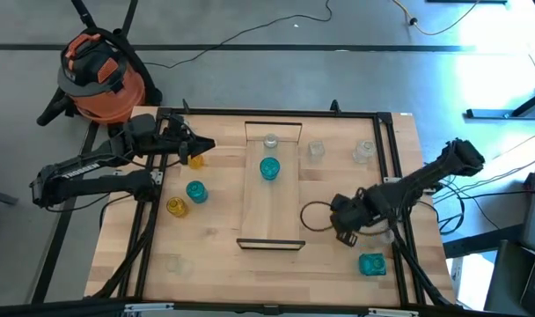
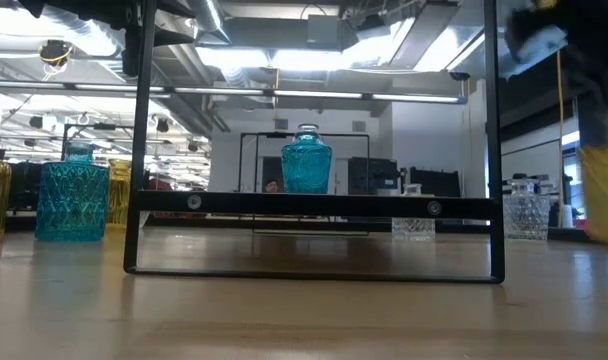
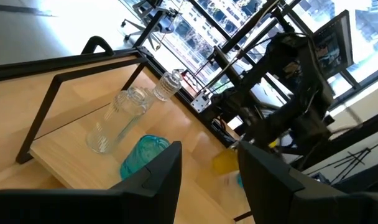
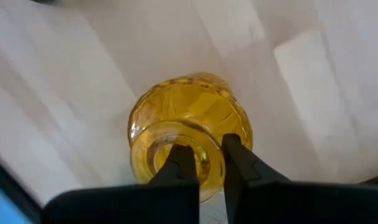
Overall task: Sort vases onto shelf
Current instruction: Put the yellow vase on the shelf
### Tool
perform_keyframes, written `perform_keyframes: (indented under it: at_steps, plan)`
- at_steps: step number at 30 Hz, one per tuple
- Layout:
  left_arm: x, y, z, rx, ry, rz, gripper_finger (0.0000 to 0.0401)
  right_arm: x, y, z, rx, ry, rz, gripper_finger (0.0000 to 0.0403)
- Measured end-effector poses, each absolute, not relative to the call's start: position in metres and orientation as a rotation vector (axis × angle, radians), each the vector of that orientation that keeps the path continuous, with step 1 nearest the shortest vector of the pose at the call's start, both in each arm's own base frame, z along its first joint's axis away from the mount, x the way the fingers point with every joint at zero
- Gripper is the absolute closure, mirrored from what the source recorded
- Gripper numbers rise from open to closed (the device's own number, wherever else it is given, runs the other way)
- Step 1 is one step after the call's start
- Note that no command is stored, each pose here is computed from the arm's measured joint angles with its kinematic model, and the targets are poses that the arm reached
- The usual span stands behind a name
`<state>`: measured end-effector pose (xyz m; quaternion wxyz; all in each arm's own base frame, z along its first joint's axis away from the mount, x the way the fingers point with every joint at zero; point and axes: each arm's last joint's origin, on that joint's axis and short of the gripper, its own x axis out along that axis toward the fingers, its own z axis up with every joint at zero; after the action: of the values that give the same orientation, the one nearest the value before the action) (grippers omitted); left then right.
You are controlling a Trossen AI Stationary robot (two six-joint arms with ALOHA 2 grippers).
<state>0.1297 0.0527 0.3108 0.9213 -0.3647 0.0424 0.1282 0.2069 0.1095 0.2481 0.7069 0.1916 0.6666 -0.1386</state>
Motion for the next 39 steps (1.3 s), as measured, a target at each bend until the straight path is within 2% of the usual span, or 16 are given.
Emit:
perform_keyframes:
  at_steps: [3,6,11,14,21,27,39]
  plan:
    - [0.130,0.053,0.311,-0.749,0.087,0.263,0.0252,0.216,0.098,0.271,0.395,1.452,-0.274,0.0394]
    - [0.130,0.053,0.311,-0.749,0.087,0.263,0.0252,0.233,0.086,0.302,0.406,1.314,-0.225,0.0395]
    - [0.130,0.053,0.310,-0.745,0.095,0.266,0.0252,0.268,0.063,0.341,0.430,1.118,-0.262,0.0395]
    - [0.130,0.053,0.310,-0.742,0.099,0.267,0.0252,0.292,0.048,0.352,0.430,1.098,-0.276,0.0395]
    - [0.129,0.052,0.308,-0.749,0.118,0.264,0.0252,0.356,0.028,0.344,0.394,1.170,-0.209,0.0395]
    - [0.130,0.051,0.308,-0.754,0.126,0.253,0.0252,0.392,0.022,0.328,0.404,1.279,-0.163,0.0395]
    - [0.130,0.047,0.302,-0.749,0.195,0.247,0.0252,0.419,0.022,0.295,0.398,1.324,-0.177,0.0391]
